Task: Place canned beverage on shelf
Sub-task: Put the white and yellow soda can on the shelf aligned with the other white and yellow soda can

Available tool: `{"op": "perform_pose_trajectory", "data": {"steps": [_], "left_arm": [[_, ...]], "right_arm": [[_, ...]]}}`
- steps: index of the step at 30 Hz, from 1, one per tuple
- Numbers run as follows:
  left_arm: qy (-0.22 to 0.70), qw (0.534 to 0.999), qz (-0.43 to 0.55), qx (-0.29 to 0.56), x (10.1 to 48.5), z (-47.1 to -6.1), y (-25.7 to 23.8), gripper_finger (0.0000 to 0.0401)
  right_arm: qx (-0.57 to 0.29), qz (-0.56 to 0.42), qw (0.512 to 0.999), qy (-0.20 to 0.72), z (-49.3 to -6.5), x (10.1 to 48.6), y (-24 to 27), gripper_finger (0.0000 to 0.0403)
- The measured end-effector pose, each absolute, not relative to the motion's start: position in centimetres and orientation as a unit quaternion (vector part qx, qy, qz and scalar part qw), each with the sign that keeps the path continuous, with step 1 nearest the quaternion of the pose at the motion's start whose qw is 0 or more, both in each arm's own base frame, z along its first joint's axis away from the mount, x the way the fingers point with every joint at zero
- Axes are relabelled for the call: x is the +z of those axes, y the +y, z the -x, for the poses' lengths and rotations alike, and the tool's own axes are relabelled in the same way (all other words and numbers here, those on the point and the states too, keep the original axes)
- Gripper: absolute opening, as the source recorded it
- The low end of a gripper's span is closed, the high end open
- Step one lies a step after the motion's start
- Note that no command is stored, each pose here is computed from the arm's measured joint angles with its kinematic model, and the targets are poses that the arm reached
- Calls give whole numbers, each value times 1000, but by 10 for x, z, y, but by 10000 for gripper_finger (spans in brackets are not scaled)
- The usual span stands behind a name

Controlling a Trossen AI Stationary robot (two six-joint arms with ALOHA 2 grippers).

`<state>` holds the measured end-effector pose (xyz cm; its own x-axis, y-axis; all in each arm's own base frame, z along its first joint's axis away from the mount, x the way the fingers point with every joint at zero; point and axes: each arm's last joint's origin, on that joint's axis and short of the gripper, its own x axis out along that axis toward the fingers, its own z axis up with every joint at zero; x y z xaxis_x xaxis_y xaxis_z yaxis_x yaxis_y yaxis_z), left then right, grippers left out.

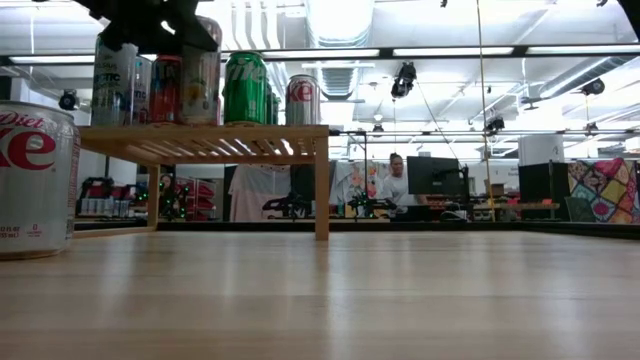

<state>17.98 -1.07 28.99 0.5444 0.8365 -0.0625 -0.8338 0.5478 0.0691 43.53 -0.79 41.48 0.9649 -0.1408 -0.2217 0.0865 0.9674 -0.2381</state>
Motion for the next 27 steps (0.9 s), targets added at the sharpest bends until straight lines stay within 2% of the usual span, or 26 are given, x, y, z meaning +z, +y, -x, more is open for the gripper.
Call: {"op": "perform_pose_trajectory", "data": {"steps": [23, 27], "left_arm": [[46, 864, -14, 500, 285, -186, -7, 252], [46, 864, -13, 501, 285, -186, -7, 263]], "right_arm": [[-56, 114, 983, 131, -435, 413, -8, 343], [-56, 114, 983, 131, -435, 413, -8, 343]]}}
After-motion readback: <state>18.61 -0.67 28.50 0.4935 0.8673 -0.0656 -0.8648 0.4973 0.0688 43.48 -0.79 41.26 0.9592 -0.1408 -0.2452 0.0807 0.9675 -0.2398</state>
